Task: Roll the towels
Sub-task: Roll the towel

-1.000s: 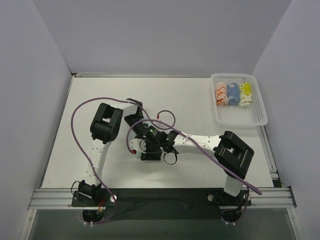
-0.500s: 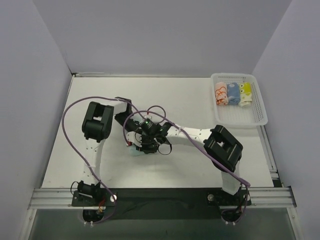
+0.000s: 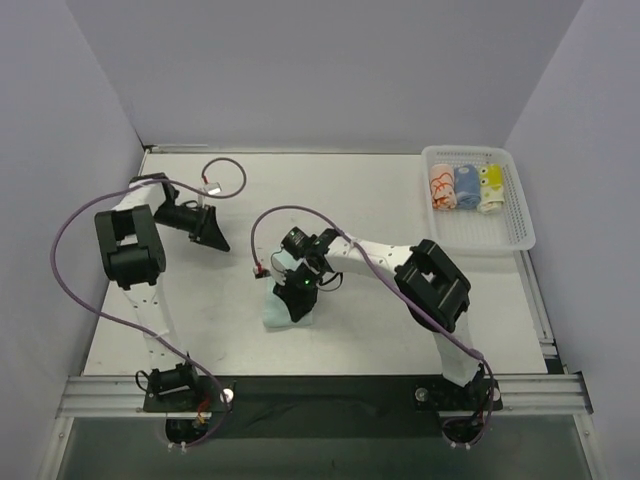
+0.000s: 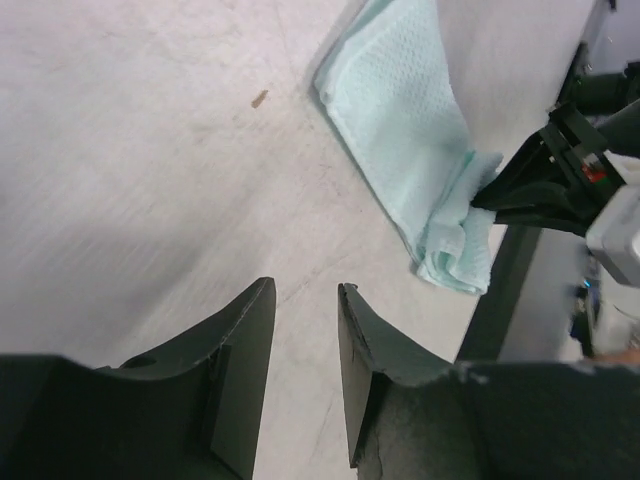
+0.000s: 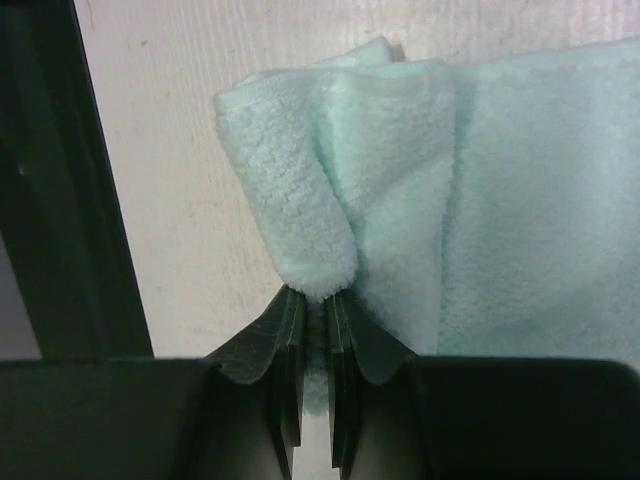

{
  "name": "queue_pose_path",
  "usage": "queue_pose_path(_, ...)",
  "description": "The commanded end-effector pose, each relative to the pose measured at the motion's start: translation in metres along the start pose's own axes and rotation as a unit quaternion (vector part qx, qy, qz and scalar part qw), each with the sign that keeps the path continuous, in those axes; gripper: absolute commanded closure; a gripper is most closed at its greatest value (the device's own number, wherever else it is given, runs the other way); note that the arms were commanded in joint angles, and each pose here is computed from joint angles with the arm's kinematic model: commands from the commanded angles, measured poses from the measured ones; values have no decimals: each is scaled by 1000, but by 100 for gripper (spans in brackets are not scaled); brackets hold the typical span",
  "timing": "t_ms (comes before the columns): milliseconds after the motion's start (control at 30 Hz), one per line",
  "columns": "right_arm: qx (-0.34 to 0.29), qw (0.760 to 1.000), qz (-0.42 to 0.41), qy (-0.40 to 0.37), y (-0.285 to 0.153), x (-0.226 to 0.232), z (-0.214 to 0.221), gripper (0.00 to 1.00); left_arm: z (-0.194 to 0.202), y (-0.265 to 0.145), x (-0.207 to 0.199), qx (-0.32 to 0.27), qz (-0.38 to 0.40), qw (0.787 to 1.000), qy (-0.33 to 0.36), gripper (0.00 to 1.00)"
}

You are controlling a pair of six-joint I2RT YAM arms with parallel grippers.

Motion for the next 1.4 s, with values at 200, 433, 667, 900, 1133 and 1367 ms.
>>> queue_pose_path(200, -11, 986, -103, 129, 6, -10, 13, 100, 0, -80, -58, -164, -181, 963, 114, 55)
queue_pose_path(433, -18, 971, -145, 190, 14, -32, 12, 100, 66, -62, -104, -126, -245, 919, 283, 38)
queue_pose_path(667, -44, 953, -180, 238, 14, -46, 19, 100, 110, -6, -144, -32, -224, 849, 477, 34)
queue_pose_path(900, -49, 948, -188, 251, 17, -51, 22, 100, 115, 60, -163, 17, -169, 809, 562, 34)
queue_pose_path(1133, -49, 945, -191, 262, 19, -56, 27, 100, 109, 102, -169, 29, -153, 789, 594, 34)
queue_pose_path(1367, -50, 945, -185, 267, 15, -58, 27, 100, 104, 131, -145, 42, -178, 786, 591, 36)
Point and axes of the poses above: each gripper's point midway between its finger pads, its own y axis out along the fingers, its own x axis along the line the jaws close on, z = x × y, the point moved 6 cm from there along -y, back along the fingers, and after that the axes turned 5 degrees about -y, right-handed, at the moved point
